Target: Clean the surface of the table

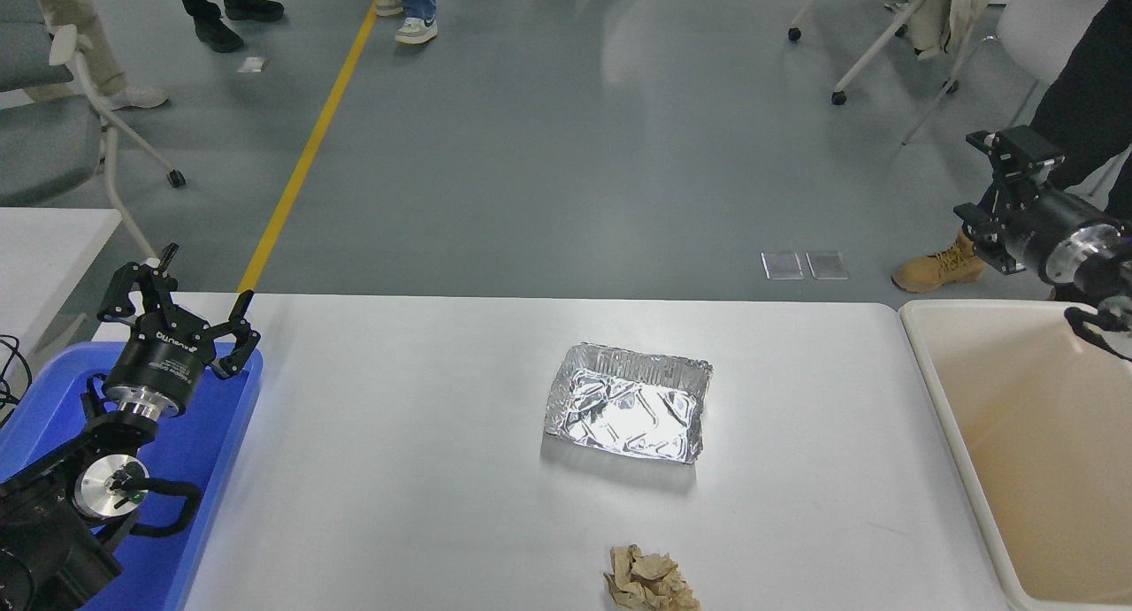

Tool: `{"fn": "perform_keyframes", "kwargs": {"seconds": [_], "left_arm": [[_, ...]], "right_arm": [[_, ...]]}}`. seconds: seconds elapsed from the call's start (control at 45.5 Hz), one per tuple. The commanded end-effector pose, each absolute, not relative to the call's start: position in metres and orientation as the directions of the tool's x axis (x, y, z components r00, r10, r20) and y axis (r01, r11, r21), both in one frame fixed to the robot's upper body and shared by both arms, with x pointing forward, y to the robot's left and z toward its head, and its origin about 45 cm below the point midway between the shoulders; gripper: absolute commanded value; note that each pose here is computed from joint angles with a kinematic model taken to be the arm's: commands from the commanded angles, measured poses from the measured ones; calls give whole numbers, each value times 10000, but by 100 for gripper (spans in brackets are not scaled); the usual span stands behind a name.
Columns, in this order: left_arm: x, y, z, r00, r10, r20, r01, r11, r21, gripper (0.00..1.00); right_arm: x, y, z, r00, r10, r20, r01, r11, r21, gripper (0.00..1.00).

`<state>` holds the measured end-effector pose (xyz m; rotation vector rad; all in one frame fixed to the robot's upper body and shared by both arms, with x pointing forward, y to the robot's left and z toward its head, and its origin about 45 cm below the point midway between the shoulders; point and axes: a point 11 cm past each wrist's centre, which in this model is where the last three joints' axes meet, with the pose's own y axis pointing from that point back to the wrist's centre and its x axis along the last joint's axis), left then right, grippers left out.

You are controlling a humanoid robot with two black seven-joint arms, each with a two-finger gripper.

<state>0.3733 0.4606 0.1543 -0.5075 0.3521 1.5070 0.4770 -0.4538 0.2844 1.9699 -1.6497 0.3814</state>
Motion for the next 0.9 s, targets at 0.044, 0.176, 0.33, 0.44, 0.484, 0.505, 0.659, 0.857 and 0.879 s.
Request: {"fn": "perform_keyframes", "kwargs": {"seconds": [0.044, 0.176, 0.33, 0.44, 0.484, 0.505, 0.659, 0.857, 0.879], "left_arm": [[3733, 4606, 1543, 455, 8522, -5212, -9950, -79, -999, 100], [3733, 4606, 1543, 455, 8522, -5212, -9950, -79, -999, 100], [3733, 4607, 1543, 442, 8527, -5206, -9950, -90, -992, 100], [3733, 4606, 1543, 455, 8522, -5212, -9950, -79, -999, 100], [3733, 4607, 1543, 442, 8527, -5206, -9950, -90, -992, 100], [3733, 4606, 1543, 455, 8522, -5212, -9950, -79, -999, 100], [3733, 4606, 1543, 455, 8522, -5212, -9950, -79, -999, 100], [3733, 4606, 1543, 455, 8522, -5212, -9950, -79, -999, 100], [3733, 4607, 1543, 442, 8527, -5206, -9950, -90, -992, 100]], "right_arm": [[4729, -4559, 2827, 4312, -4674, 7718, -8966, -1264, 4244, 99], [4753, -4537, 2930, 4941, -3581, 7922, -8660, -1225, 4848, 99], [4805, -4317, 3111, 5679, -3317, 7533, -8224, -1906, 5361, 99], [4848, -4077, 3302, 6184, -3210, 7173, -7858, -2624, 5600, 99], [4847, -3995, 3336, 6413, -3108, 7015, -7670, -2849, 5750, 99], [4847, -3954, 3360, 6504, -3057, 6953, -7590, -2957, 5800, 99], [4819, -3660, 3352, 7174, -2248, 6594, -6915, -3453, 6345, 99], [4785, -3220, 2987, 8018, -52, 5975, -5663, -3259, 7570, 99], [4776, -3184, 2944, 8084, 98, 5886, -5543, -3238, 7667, 99]]}}
